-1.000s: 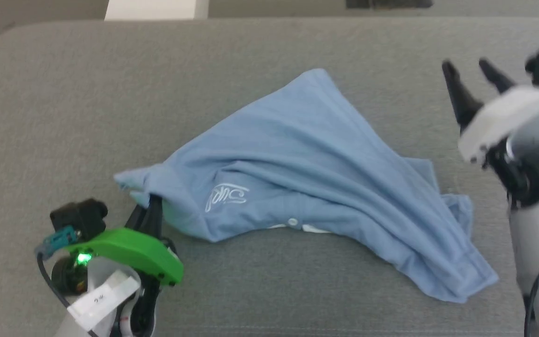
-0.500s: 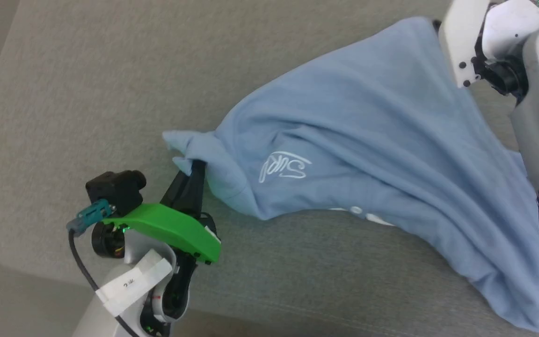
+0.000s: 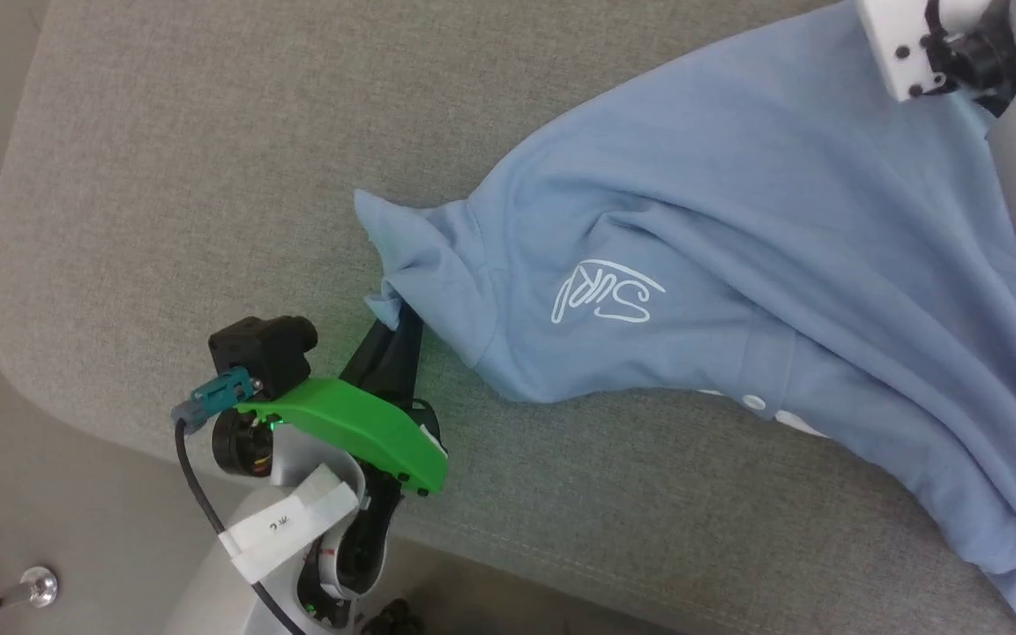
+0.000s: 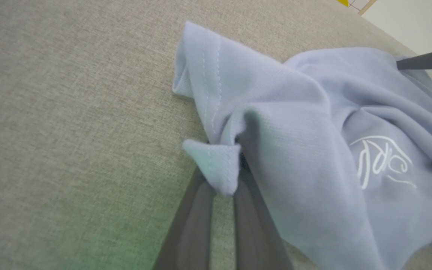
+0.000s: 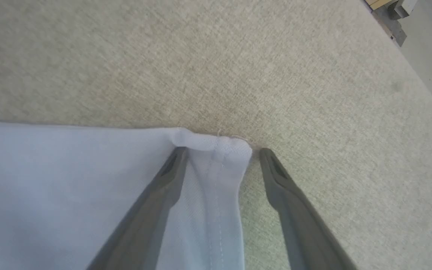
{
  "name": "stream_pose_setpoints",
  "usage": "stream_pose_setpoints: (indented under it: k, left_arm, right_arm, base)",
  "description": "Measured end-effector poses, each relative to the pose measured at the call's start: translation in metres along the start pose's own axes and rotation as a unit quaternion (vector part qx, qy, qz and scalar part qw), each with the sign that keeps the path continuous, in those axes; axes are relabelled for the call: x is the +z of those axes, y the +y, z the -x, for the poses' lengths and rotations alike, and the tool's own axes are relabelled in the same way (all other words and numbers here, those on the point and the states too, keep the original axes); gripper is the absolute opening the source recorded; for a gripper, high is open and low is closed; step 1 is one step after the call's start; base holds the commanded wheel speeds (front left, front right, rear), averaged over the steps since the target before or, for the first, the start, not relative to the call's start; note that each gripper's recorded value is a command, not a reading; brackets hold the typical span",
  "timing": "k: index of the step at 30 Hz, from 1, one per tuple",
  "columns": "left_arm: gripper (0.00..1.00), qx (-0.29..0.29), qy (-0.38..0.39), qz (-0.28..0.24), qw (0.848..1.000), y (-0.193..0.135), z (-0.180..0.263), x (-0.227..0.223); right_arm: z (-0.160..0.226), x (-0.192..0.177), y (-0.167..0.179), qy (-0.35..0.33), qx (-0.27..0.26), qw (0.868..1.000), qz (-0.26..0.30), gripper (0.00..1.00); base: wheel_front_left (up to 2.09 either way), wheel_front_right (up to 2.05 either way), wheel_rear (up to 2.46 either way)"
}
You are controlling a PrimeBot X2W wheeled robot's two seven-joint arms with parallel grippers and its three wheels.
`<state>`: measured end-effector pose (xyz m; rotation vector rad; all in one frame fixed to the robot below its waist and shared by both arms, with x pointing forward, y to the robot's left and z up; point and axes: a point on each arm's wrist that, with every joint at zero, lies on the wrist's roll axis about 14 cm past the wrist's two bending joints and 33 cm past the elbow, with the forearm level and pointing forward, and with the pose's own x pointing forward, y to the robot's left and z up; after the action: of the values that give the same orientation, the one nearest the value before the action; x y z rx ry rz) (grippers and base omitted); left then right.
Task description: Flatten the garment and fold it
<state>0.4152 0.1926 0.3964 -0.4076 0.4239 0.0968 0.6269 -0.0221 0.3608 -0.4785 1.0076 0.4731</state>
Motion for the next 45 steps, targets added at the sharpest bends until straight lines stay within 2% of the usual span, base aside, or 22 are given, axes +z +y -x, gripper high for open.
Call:
stream_pose_setpoints:
  k: [1,8,12,17,21,24,30,34,36,39,42,45]
  left_arm:
    - [0.0,0.002,0.002,0.0,1.0,0.001,0.0,-0.001]
    - [0.0,-0.003,-0.003,-0.005,1.0,0.0,0.002,0.003]
    - [0.0,-0.011,-0.012,-0.011,1.0,-0.004,0.006,0.012]
    - [0.0,-0.021,-0.021,-0.016,0.999,-0.011,0.016,0.021]
    - [0.0,-0.027,-0.03,-0.02,0.999,-0.016,0.028,0.028]
    - [0.0,-0.034,-0.036,-0.019,0.999,-0.021,0.035,0.033]
    - [0.0,-0.054,-0.042,-0.012,0.998,-0.039,0.051,0.033]
    - [0.0,-0.075,-0.042,-0.005,0.996,-0.054,0.055,0.033]
    - [0.0,-0.086,-0.044,-0.003,0.995,-0.061,0.058,0.034]
    - [0.0,-0.099,-0.045,0.004,0.994,-0.07,0.064,0.033]
    - [0.0,-0.11,-0.047,0.01,0.993,-0.078,0.068,0.033]
    - [0.0,-0.126,-0.051,0.018,0.991,-0.085,0.07,0.037]
  right_arm:
    - [0.0,0.0,0.0,0.002,0.001,1.0,0.001,0.0]
    - [0.015,0.006,0.007,-0.022,0.018,1.0,-0.013,0.0]
    - [0.036,0.013,0.006,-0.069,0.028,0.996,-0.043,0.0]
    - [0.089,0.041,-0.013,-0.183,0.022,0.979,-0.084,0.0]
    - [0.132,0.034,-0.03,-0.252,0.012,0.961,-0.118,0.0]
    - [0.156,0.006,-0.048,-0.275,-0.001,0.949,-0.156,0.0]
    - [0.185,-0.092,-0.055,-0.269,-0.015,0.932,-0.241,0.0]
    - [0.195,-0.155,-0.042,-0.245,-0.013,0.921,-0.302,0.0]
    - [0.2,-0.182,-0.028,-0.236,-0.001,0.908,-0.345,0.0]
    - [0.203,-0.217,-0.004,-0.207,0.023,0.896,-0.393,0.0]
    - [0.211,-0.239,0.009,-0.194,0.032,0.887,-0.417,0.0]
    - [0.223,-0.238,0.012,-0.213,0.041,0.876,-0.431,0.0]
  base:
    - [0.0,0.0,0.0]
    - [0.0,0.0,0.0]
    - [0.0,0.0,0.0]
    - [0.0,0.0,0.0]
    - [0.0,0.0,0.0]
    - [0.0,0.0,0.0]
    - [0.0,0.0,0.0]
    - [0.0,0.0,0.0]
    - [0.0,0.0,0.0]
    - [0.0,0.0,0.0]
    - [0.0,0.0,0.0]
    - [0.0,0.0,0.0]
